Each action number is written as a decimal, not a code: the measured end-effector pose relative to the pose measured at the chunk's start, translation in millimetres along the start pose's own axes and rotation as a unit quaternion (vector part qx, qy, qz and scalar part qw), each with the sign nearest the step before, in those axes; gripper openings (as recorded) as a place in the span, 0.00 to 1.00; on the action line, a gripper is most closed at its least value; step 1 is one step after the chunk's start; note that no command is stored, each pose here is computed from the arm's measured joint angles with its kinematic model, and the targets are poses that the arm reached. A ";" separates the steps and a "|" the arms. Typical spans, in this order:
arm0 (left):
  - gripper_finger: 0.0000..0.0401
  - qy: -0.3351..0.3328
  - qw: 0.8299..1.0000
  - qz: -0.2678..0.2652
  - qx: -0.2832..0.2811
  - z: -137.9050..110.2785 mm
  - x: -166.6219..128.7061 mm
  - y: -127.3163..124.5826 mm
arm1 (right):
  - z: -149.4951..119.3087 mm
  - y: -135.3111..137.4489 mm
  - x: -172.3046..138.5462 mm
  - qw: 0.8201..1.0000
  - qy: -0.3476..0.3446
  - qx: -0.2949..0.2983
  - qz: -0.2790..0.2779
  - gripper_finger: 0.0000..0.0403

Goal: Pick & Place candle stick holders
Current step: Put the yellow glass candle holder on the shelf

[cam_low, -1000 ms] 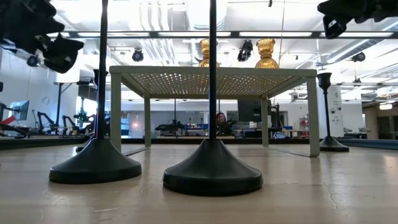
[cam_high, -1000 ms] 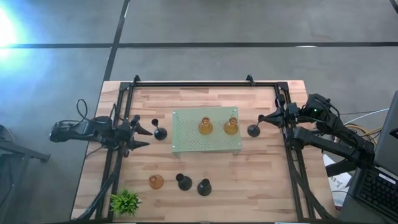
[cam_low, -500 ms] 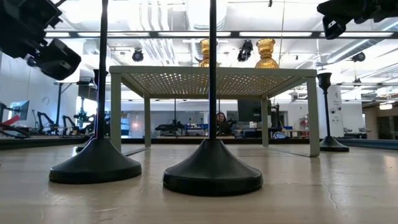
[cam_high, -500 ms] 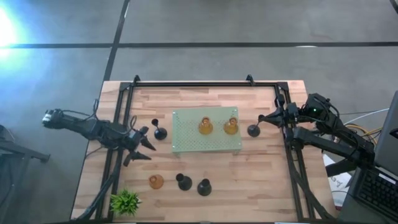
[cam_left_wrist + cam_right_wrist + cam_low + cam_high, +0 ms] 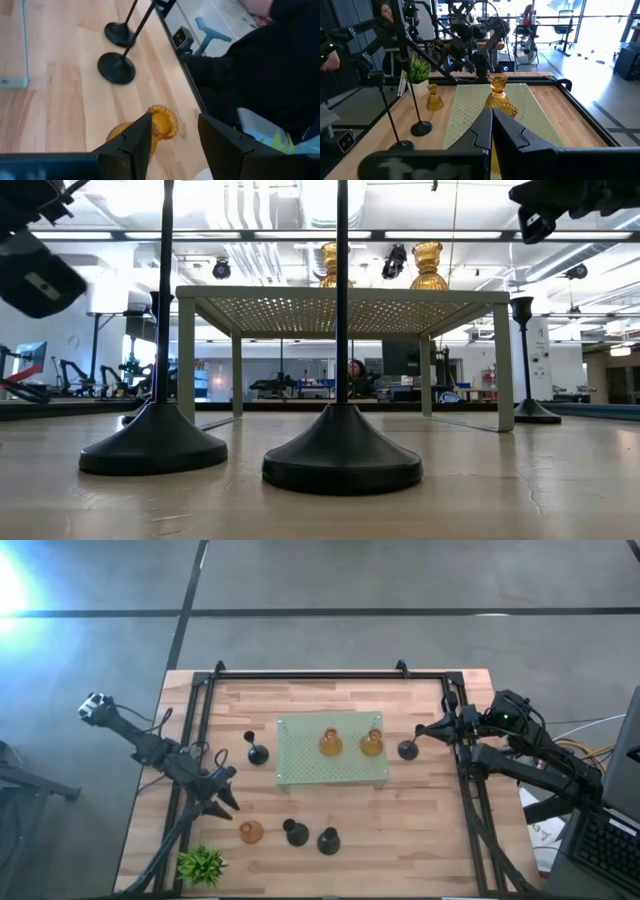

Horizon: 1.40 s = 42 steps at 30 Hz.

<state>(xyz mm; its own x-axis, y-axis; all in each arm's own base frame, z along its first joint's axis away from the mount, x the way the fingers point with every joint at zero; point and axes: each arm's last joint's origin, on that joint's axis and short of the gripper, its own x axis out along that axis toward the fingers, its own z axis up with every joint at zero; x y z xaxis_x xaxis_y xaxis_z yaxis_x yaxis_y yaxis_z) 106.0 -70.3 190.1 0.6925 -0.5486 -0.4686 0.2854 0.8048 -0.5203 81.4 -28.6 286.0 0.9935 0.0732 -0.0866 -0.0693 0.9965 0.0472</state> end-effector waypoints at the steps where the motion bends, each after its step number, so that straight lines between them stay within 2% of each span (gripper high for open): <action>1: 0.40 0.002 1.000 0.004 -0.002 -0.6 1.0 -0.1 | -0.3 -0.4 0.6 1.000 0.002 0.001 0.000 0.02; 8: 0.40 0.030 0.999 0.015 -0.040 -0.6 9.5 -1.6 | -1.3 -2.4 3.6 1.000 0.010 0.007 0.000 0.02; 14: 0.39 0.087 0.996 0.033 -0.015 1.2 15.9 -8.7 | -1.6 -2.8 4.0 1.000 0.011 0.008 0.000 0.02; 17: 0.39 0.122 0.991 0.063 -0.001 -3.3 21.2 -6.0 | -1.6 -2.7 4.0 1.000 0.011 0.010 0.000 0.02; 22: 0.39 0.151 0.985 0.079 0.011 -7.3 31.7 -4.6 | -1.6 -2.8 4.0 1.000 0.011 0.012 0.000 0.02; 30: 0.40 0.127 0.990 0.048 0.022 -4.1 44.4 -12.3 | -1.5 -2.8 4.0 1.000 0.011 0.012 0.000 0.02; 42: 0.40 0.100 0.993 0.036 0.043 -1.3 60.3 -14.5 | -1.4 -2.8 4.0 1.000 0.010 0.012 0.000 0.02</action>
<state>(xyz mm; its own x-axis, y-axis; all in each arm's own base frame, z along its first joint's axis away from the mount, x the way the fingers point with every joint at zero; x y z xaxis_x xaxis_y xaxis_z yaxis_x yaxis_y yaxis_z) 142.7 -115.4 168.5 0.5703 -0.5162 -0.6390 0.3020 0.8551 -0.4213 85.4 -31.0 284.2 0.9915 0.0740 -0.1072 -0.0667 0.9953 0.0705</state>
